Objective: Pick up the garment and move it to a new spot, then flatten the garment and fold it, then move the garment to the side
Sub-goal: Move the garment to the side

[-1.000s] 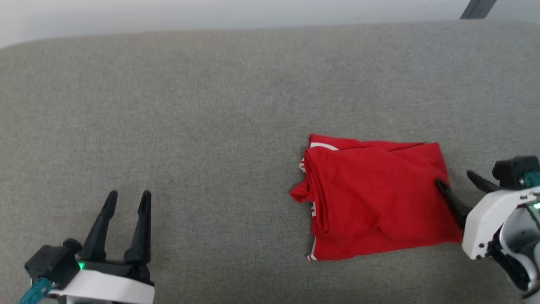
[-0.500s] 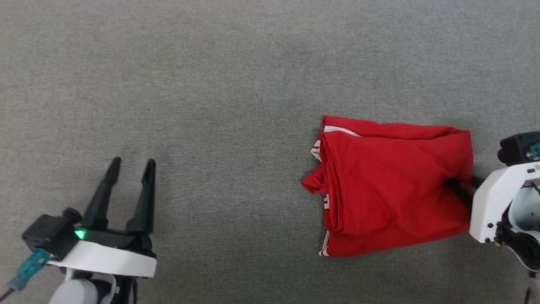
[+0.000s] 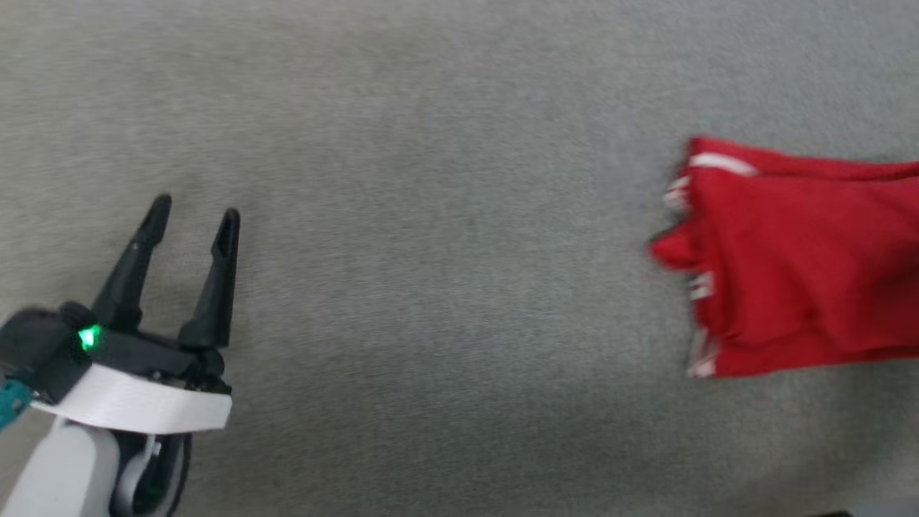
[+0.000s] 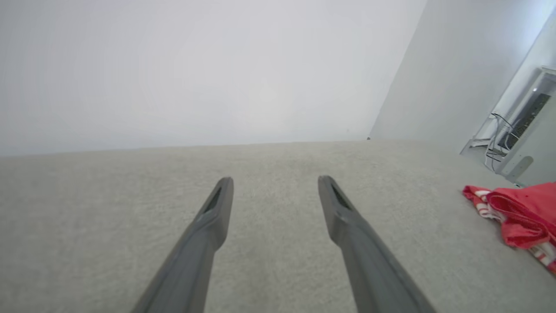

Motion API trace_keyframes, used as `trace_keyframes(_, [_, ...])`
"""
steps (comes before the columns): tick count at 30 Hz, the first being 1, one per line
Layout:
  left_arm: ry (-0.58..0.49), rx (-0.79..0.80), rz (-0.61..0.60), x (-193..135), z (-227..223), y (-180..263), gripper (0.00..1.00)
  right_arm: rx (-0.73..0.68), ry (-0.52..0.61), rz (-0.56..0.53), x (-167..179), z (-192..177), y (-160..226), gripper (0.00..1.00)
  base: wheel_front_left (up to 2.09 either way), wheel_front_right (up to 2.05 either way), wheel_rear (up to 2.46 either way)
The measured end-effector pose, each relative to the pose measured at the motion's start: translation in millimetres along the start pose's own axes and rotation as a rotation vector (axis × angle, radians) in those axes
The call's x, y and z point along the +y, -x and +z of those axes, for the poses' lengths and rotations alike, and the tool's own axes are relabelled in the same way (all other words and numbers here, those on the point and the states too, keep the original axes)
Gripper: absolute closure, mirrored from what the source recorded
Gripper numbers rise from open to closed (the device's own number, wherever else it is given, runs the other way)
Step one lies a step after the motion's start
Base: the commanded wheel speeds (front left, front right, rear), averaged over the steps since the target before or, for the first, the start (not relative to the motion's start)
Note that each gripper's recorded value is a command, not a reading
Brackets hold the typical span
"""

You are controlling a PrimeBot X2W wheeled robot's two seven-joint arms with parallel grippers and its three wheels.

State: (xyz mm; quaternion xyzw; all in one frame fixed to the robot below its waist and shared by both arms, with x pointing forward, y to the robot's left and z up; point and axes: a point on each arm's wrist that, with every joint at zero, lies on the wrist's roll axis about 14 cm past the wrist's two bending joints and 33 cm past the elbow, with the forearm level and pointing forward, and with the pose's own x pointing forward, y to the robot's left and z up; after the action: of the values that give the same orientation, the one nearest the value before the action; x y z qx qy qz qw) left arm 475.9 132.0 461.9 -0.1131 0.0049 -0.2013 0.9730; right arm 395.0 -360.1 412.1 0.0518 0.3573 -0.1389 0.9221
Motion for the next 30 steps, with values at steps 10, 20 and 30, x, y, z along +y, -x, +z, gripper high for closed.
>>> trace_keyframes(10, [-0.022, -0.007, -0.195, -20, -24, -61, 0.0, -0.144, -0.093, -0.364, -110, 23, 10, 1.0, 0.0, 0.0, 0.0])
trace_keyframes(20, [-0.027, -0.016, -0.267, -20, -44, -87, 0.0, -0.269, -0.09, -0.536, -139, 40, -13, 1.0, 0.0, 0.0, 0.0])
trace_keyframes(30, [-0.028, -0.018, -0.267, -19, -45, -86, 0.0, -0.277, -0.057, -0.552, -135, 32, -36, 0.53, 0.0, 0.0, 0.0])
